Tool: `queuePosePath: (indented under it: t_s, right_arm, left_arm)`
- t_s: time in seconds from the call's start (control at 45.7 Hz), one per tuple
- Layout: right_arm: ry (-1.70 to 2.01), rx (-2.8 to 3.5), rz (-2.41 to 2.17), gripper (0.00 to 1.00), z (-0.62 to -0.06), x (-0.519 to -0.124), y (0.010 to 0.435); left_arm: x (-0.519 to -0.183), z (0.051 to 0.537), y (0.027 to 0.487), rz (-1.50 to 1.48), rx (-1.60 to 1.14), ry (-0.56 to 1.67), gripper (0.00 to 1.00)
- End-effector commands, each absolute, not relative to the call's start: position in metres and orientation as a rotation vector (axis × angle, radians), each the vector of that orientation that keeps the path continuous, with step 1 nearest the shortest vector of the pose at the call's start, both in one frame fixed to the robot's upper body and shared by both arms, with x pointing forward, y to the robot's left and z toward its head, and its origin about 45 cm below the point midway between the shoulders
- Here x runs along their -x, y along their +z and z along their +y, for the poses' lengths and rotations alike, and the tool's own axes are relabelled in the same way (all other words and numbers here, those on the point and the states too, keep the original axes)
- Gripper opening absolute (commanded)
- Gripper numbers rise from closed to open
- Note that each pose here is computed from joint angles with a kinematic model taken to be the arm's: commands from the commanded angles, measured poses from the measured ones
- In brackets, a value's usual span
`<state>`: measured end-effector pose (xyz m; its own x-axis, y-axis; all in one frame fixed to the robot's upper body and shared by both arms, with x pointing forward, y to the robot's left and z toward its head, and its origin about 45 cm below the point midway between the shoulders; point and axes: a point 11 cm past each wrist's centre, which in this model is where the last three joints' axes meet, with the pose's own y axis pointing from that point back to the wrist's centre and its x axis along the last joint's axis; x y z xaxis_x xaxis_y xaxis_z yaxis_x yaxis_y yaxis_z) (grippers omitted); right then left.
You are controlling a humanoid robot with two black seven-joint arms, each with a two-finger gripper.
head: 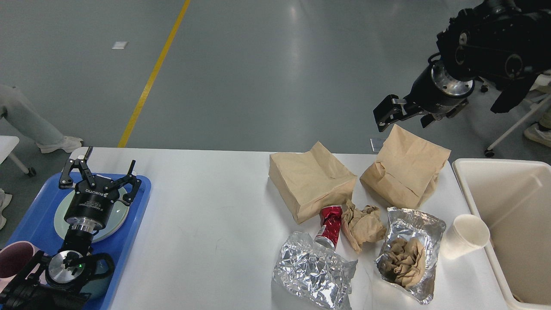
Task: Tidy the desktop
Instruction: 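Lower the right gripper onto the nearer brown paper bag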
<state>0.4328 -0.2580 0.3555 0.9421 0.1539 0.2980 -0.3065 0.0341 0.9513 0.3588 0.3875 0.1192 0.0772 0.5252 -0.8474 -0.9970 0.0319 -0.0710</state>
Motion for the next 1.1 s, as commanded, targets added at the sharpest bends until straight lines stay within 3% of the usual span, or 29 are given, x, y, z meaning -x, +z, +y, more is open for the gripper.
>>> queuePosePath:
  t_s: [0.0,0.307,0.591,0.811,1.073]
  right_arm:
    - [0.366,-1.33,-0.081,1.0,-0.252,-0.405,0.379]
    - [0.269,-1.373,0.003,1.0,-0.233,-0.348,0.39]
    - [0.135,-1.555,-0.058,1.0,-0.225,-0.339,0.386]
    - [-0.074,-1.749,-0.305,1.0,-0.206,-0.349,0.334]
    - [-0.146,-1.825,-0.592,1.0,-0.174,-0.382,0.239]
  left_arm:
    - [-0.359,0.388,0.119,0.747,0.822,1.358,0.96]
    - [-0.359,0.387,0.119,0.748,0.821,1.357,0.96]
    - [-0.359,0.387,0.119,0.748,0.821,1.357,0.96]
    - [-0.359,0.387,0.119,0.748,0.819,1.357,0.96]
    - [-0.36,0.387,0.12,0.746,0.821,1.354,0.96]
